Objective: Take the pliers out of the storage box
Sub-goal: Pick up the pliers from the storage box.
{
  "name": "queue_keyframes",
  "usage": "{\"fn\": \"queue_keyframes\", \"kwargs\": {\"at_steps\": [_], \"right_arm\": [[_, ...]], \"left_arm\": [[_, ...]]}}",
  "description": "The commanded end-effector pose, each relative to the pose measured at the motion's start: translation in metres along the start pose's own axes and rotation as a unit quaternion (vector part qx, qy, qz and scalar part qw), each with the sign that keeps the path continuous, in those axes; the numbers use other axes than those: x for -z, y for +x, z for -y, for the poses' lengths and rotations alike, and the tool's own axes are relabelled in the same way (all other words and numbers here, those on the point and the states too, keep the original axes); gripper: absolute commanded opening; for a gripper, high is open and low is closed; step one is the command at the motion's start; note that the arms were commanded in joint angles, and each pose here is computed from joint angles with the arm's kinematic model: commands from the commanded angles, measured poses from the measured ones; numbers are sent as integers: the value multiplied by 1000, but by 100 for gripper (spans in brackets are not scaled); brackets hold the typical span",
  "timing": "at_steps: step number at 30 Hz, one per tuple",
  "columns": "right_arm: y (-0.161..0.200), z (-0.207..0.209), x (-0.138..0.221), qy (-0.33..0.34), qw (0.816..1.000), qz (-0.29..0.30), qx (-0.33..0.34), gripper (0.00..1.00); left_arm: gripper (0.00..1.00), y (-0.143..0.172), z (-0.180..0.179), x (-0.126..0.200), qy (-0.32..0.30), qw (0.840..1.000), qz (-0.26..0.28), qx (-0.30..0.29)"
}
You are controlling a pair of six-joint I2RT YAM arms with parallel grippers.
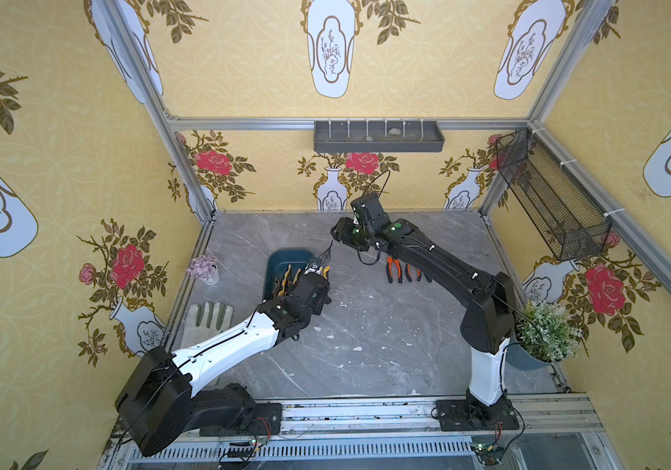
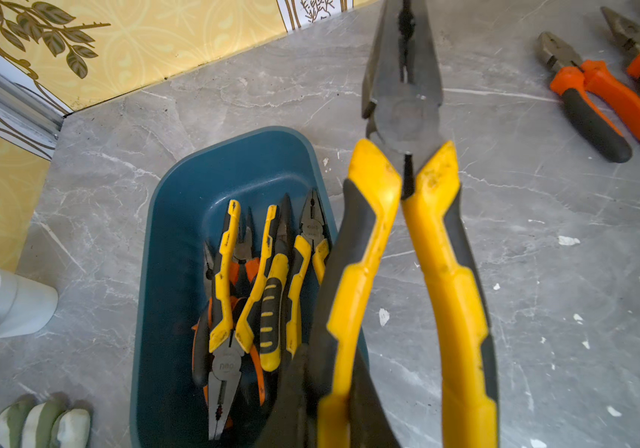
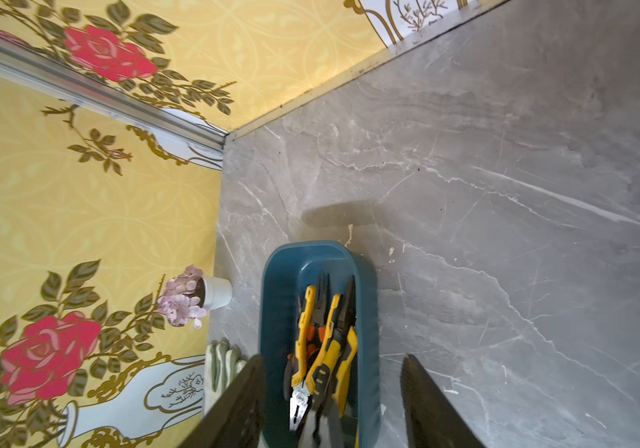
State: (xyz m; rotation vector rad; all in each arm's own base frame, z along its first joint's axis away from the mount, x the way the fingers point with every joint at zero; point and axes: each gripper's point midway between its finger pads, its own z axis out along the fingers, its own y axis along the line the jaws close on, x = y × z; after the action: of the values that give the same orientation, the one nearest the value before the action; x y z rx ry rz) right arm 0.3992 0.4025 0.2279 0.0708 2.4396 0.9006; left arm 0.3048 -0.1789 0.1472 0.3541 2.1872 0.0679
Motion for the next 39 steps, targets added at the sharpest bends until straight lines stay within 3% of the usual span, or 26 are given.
{"fn": "queue_keyframes", "kwargs": {"at_steps": [1,8,16,20,37,39], "right_arm": [[21,-8,-10,-8,998,-56,6,56],[45,-25,-22,-15,994,-103,18,56],[65,-15,-19,28,992,-125,0,51],[69,-12,-16,43,991,-126,-1,41],[78,-1,-5,68,989,-130,-24,26],[81,-1,-7,65,988,-136,-18,6]], "left_arm": [[0,-19,4,3,14,999,42,20],[0,-19,9,1,11,999,41,7],[0,-20,13,-1,5,999,36,-4],[0,-20,13,-1,4,999,35,-5],[0,-20,15,-3,-2,999,32,-10],[0,-21,16,-3,1,999,32,-10]]}}
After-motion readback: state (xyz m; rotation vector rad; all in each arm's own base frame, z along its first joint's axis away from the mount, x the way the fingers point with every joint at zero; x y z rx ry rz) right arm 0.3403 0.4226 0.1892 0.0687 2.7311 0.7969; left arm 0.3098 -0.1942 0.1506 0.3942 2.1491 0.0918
